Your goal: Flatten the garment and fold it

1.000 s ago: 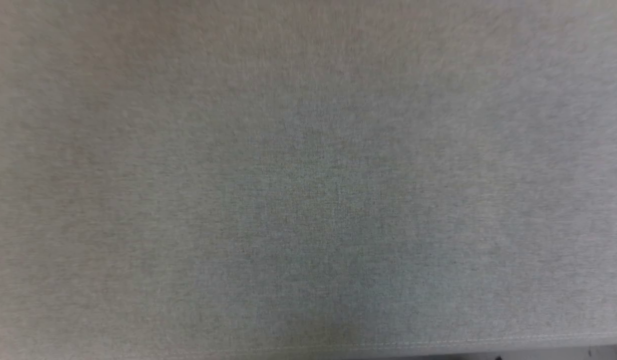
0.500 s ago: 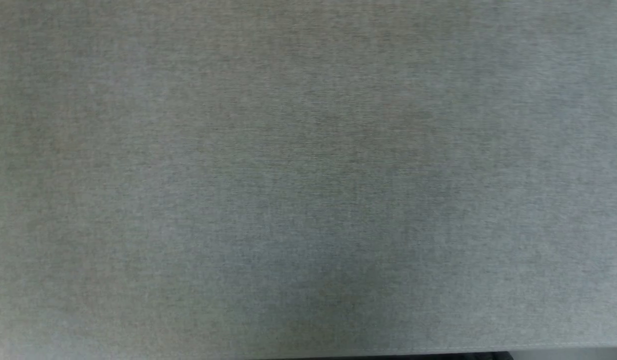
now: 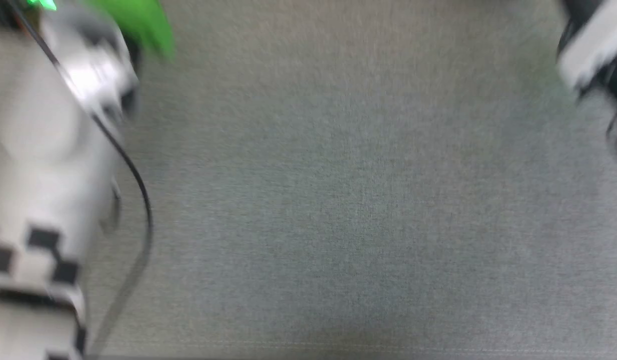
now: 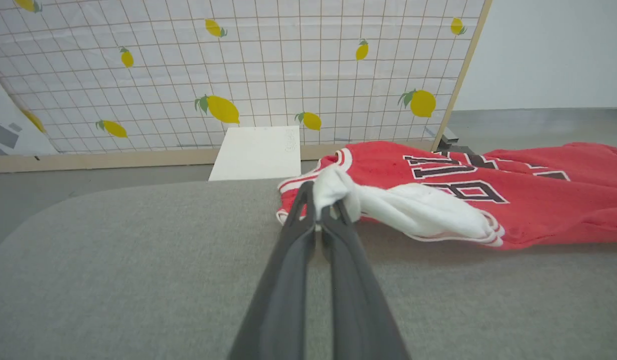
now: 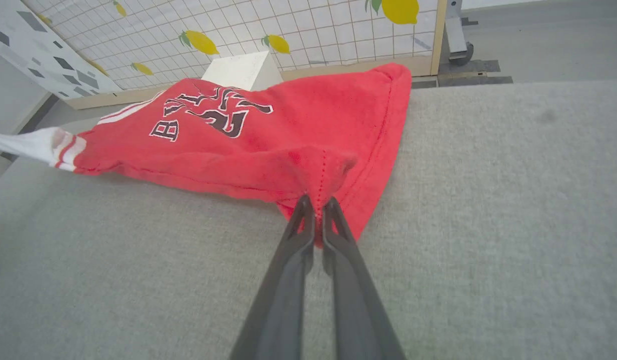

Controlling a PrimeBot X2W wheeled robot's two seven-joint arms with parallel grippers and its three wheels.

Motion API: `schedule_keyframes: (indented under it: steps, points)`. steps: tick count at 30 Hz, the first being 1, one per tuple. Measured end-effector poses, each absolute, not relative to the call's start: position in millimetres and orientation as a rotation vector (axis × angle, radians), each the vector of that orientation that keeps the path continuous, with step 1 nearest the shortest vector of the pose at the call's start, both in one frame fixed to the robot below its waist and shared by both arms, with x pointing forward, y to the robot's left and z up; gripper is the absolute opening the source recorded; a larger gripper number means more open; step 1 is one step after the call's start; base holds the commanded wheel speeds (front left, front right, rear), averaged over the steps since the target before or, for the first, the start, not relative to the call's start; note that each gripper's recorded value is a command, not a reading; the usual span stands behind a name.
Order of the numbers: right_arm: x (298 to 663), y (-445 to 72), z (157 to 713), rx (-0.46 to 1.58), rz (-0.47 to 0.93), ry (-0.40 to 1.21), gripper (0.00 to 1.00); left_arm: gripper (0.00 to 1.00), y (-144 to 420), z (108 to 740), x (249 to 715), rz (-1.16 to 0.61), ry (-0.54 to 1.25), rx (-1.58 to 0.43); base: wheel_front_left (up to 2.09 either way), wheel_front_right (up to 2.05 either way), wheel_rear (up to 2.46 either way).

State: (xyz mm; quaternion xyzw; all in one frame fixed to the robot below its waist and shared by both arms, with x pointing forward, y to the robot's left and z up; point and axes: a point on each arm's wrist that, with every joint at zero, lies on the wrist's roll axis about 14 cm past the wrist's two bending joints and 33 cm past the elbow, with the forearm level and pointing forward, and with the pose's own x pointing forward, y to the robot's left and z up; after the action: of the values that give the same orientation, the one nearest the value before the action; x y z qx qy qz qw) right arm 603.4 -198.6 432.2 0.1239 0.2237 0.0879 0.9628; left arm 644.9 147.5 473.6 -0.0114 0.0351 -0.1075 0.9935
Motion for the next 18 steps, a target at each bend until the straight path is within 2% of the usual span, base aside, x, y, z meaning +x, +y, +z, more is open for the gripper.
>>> schedule_keyframes:
  steps: [8, 18]
  points:
    - [502, -192, 413, 0.348, 0.174, 0.515, 0.00, 0.00, 151, 425, 512, -0.183, 0.290, -0.179, 0.00, 0.00, 0.00]
    - [416, -218, 414, 0.329, 0.114, 0.555, 0.00, 0.00, 162, 402, 376, -0.075, 0.530, -0.370, 0.00, 0.00, 0.00]
